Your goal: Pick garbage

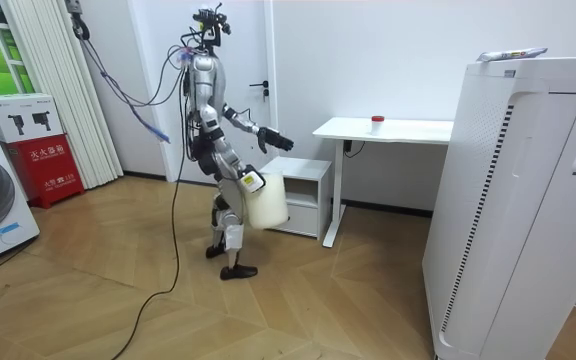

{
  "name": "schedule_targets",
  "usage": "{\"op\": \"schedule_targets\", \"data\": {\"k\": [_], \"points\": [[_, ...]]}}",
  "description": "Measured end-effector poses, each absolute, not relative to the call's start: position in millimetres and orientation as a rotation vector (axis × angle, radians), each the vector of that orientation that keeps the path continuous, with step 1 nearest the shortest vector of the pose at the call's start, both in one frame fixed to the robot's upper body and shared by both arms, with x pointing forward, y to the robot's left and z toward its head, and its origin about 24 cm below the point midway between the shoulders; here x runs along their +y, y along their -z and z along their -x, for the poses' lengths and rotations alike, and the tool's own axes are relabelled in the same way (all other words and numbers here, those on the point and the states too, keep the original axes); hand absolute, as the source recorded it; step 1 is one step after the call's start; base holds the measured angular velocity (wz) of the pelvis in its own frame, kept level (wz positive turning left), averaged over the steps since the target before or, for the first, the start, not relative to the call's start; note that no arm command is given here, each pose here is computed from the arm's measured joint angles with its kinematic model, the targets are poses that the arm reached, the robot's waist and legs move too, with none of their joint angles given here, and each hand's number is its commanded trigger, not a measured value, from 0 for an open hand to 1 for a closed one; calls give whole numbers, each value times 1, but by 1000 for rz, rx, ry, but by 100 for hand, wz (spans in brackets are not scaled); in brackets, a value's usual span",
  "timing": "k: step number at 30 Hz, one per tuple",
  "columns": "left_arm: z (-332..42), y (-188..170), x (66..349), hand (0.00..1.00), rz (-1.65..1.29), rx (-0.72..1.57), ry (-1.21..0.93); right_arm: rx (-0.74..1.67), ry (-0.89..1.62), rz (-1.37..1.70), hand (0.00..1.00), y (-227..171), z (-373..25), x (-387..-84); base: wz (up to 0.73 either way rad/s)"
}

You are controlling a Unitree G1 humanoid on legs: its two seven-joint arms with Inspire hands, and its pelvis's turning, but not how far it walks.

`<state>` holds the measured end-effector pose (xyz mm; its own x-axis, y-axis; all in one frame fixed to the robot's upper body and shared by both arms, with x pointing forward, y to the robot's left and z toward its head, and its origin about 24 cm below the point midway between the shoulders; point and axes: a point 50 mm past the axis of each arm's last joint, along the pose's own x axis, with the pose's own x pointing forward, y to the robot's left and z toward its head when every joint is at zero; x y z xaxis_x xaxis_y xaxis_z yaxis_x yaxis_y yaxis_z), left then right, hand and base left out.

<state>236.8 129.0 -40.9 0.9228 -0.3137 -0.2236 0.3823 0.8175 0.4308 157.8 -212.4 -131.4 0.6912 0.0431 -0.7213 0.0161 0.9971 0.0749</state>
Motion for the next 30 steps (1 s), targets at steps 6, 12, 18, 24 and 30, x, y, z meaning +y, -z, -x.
{"op": "schedule_targets", "data": {"k": [6, 12, 18, 24, 30], "points": [[-245, 14, 143, 0, -483, 35, 293, 765, -51, -71, 100, 126, -158, -209, -81], [-247, -9, 145, 0, -454, -81, 235, 762, -49, -68, 100, 125, -154, -212, -26], [-249, -13, 156, 0, -358, -87, 138, 758, -28, -61, 100, 125, -154, -216, -4], [-249, -17, 164, 0, -318, -102, 39, 750, -52, -41, 100, 123, -155, -214, -39], [-245, -18, 169, 0, -297, -104, 1, 749, -58, -18, 100, 122, -152, -217, -63]]}}
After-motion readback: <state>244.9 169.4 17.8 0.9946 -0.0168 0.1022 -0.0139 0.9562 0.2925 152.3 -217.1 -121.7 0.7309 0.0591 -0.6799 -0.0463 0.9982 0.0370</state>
